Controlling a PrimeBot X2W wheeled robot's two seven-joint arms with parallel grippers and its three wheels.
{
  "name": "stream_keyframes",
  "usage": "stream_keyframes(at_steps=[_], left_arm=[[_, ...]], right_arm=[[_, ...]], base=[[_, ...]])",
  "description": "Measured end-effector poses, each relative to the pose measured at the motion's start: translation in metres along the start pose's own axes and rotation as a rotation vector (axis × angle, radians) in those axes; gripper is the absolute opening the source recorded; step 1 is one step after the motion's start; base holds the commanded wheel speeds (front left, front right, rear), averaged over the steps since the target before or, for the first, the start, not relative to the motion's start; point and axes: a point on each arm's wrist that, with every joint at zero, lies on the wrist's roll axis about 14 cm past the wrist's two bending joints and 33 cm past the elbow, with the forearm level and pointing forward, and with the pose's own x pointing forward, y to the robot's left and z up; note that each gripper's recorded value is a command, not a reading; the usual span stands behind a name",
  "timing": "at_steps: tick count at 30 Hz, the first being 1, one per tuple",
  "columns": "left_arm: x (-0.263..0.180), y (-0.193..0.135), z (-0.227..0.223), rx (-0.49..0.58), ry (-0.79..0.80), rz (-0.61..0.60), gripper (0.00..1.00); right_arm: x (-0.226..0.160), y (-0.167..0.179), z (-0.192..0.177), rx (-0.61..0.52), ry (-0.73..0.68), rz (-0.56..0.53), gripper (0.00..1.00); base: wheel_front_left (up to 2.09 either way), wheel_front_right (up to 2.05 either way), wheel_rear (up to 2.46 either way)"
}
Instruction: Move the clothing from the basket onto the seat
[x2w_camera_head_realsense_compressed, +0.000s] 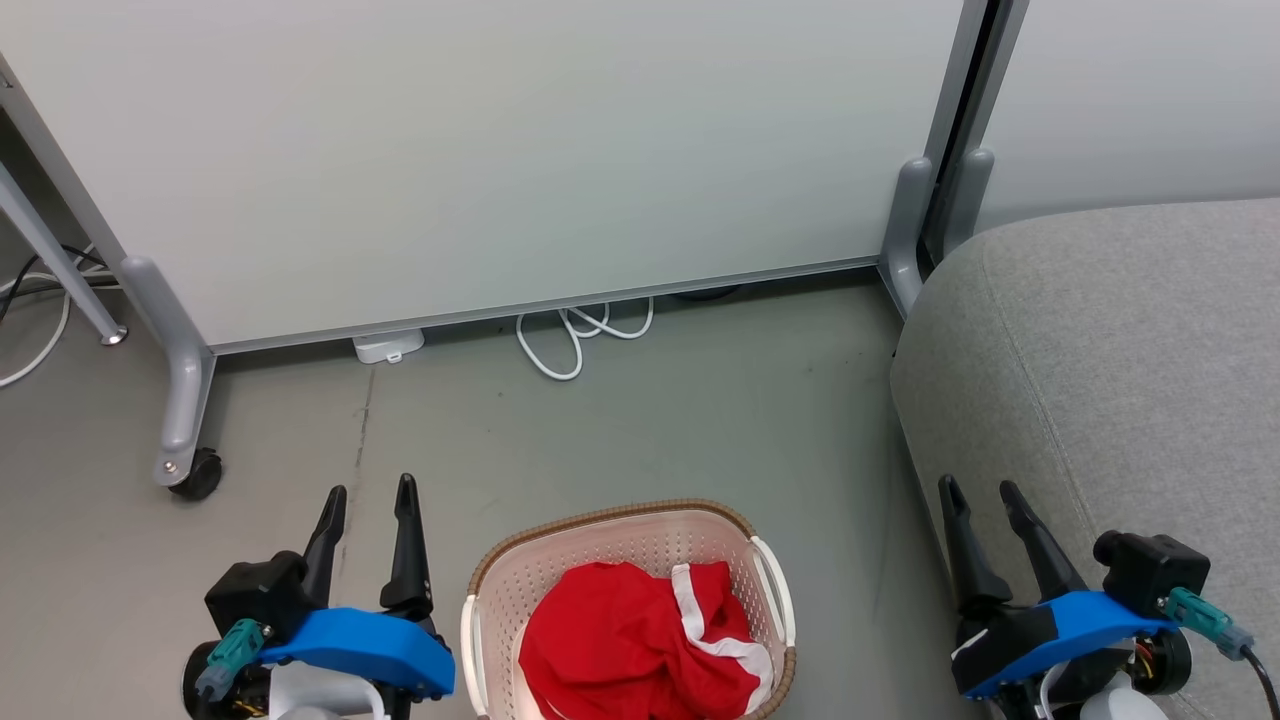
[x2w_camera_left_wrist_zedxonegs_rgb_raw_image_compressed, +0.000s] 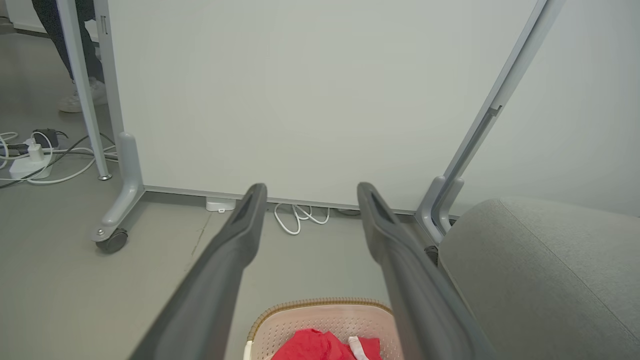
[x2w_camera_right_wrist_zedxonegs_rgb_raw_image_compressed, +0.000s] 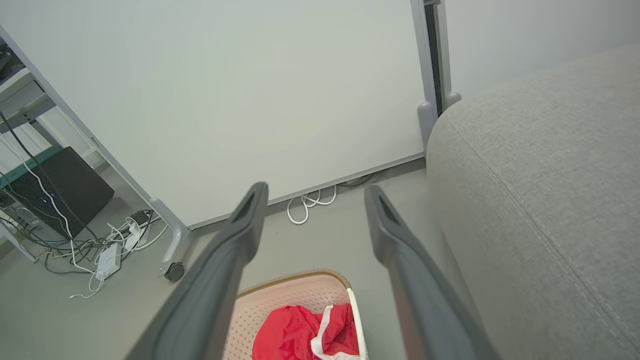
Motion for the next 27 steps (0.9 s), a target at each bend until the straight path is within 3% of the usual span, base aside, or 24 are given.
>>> stream_keyframes(at_steps=[27], left_arm=[[-0.0012,-0.0056,-0.0001,0.171,-0.025,-0.037,1.0]], right_arm=[[0.001,0.0065,0.0021,-0.199,-0.018,0.04,1.0]], base=[[0.0,0.0,0.0]])
